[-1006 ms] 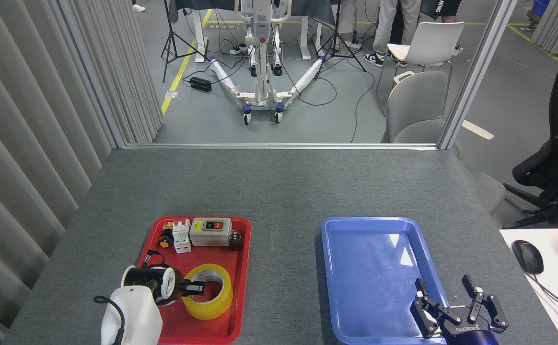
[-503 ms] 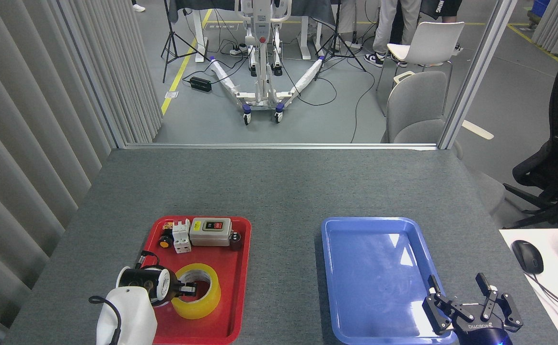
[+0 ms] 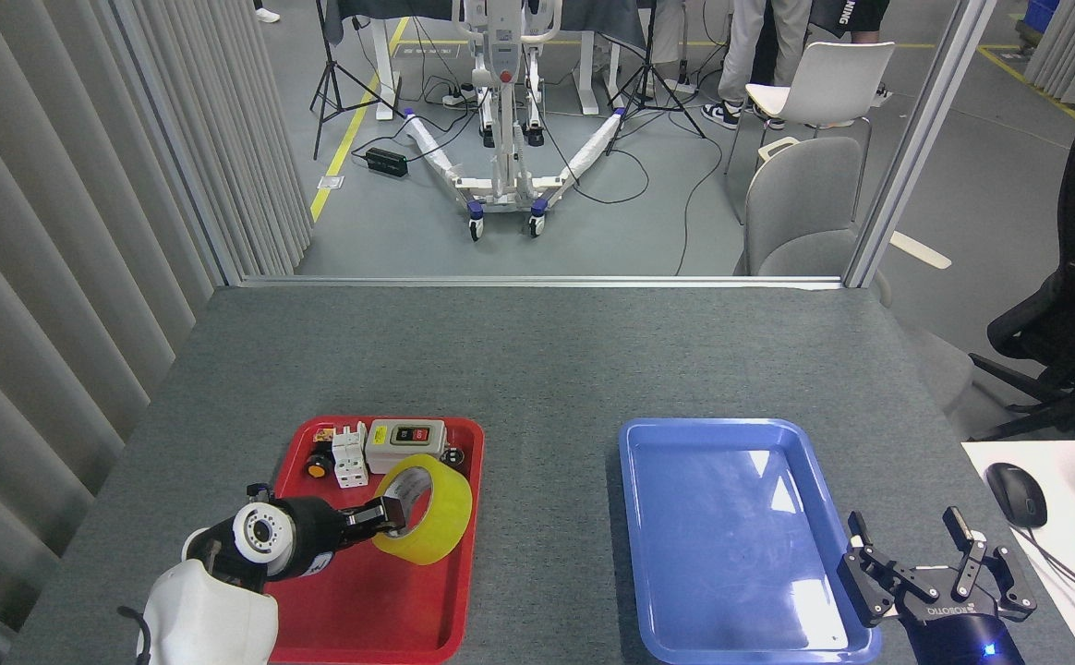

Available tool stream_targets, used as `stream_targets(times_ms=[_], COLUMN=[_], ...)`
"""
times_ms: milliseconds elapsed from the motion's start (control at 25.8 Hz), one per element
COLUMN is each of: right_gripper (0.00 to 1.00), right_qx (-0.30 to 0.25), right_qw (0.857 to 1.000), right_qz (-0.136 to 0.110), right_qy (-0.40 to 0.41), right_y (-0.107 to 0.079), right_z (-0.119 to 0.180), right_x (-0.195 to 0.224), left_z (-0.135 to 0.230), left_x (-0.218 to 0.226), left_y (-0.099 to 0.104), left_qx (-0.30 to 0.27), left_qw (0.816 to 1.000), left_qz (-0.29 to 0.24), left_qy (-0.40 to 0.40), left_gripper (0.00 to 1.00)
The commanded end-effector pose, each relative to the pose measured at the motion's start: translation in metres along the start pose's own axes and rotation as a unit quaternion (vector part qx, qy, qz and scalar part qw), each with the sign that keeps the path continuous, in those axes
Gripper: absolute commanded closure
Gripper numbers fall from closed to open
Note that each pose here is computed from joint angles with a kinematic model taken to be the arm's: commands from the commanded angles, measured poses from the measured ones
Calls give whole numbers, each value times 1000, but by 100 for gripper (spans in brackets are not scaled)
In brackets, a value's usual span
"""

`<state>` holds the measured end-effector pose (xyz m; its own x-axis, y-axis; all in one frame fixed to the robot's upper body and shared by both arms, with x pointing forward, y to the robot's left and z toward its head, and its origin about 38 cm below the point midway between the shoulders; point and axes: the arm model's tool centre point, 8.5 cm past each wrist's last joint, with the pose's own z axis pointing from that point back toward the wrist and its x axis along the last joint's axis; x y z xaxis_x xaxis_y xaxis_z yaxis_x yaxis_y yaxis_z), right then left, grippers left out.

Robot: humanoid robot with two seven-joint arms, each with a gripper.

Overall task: Place and move tape with both arms
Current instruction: 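Lift the tape with the left gripper and carry it toward the blue tray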

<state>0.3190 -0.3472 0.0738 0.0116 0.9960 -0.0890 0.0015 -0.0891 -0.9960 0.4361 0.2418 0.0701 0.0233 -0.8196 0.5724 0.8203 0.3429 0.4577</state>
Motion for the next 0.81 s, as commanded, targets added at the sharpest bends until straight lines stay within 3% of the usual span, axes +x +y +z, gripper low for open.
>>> stream_targets(times_ms=[0,77,232,465,581,774], right_gripper=[0,0,0,0,0,0], right_qx=[0,-1,-2,-1,-17,-31], right_qw=[1000,1000,1000,999,994,970], right_qz=[-2,-3,-16,-29,-52,-85], right_qy=[1,0,0,-15,-92,-227], right_y=[0,0,2,4,-5,-17], right_z=[0,0,0,0,-5,2], right_x=[1,1,9,18,38,62], left_z=[9,19,29,16,2,-16], left_x=[-1,4,19,41,59,87], left_y=[-5,-3,-19,-56,-77,-94], left_qx=[1,4,3,-34,-51,-60], left_qw=[996,991,965,946,939,939], left_qz=[50,64,110,125,138,126], left_qy=[-77,-118,-237,-297,-310,-313], left_gripper=[100,100,100,100,100,100])
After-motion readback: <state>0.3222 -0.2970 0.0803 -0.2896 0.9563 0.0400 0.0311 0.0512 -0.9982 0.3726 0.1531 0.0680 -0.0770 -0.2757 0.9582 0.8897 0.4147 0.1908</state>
